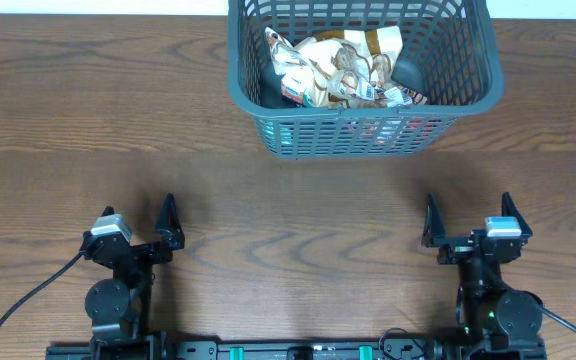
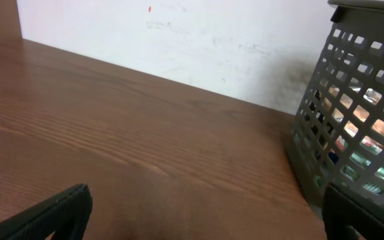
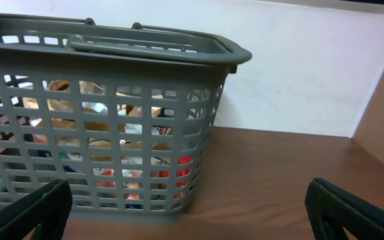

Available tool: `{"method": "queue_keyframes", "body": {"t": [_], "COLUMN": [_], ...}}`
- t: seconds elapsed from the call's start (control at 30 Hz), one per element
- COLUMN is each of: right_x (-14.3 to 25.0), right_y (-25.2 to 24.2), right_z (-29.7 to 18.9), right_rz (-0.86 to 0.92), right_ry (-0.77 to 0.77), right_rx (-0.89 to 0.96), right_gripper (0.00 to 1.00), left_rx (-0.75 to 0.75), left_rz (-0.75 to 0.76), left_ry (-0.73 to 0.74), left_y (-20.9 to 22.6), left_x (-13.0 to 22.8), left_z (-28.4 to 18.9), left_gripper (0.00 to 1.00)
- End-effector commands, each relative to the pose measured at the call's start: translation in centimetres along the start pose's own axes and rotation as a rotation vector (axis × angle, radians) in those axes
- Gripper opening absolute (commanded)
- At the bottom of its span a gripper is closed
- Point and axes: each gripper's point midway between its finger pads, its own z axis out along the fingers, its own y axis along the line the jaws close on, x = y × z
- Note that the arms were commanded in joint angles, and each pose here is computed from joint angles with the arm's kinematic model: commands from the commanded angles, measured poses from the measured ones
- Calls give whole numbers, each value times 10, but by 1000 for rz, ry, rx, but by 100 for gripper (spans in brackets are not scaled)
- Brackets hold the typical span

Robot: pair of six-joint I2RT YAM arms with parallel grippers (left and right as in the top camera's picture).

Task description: Pack container

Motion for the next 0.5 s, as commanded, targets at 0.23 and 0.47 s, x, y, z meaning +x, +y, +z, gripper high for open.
{"method": "queue_keyframes", "body": {"t": [0.23, 0.47], "right_x": [11, 16], "right_y": [1, -5], "right_z": [10, 12], "right_rz": [64, 83], "right_ry": [-93, -125], "right_rx": [9, 45], "right_gripper": [99, 99], "left_rx": [-5, -5], "left_rz": [9, 8], "left_ry": [46, 46], "left_y": [3, 3], "left_x": [15, 15], "left_z": [1, 1], "left_gripper": [99, 99]}}
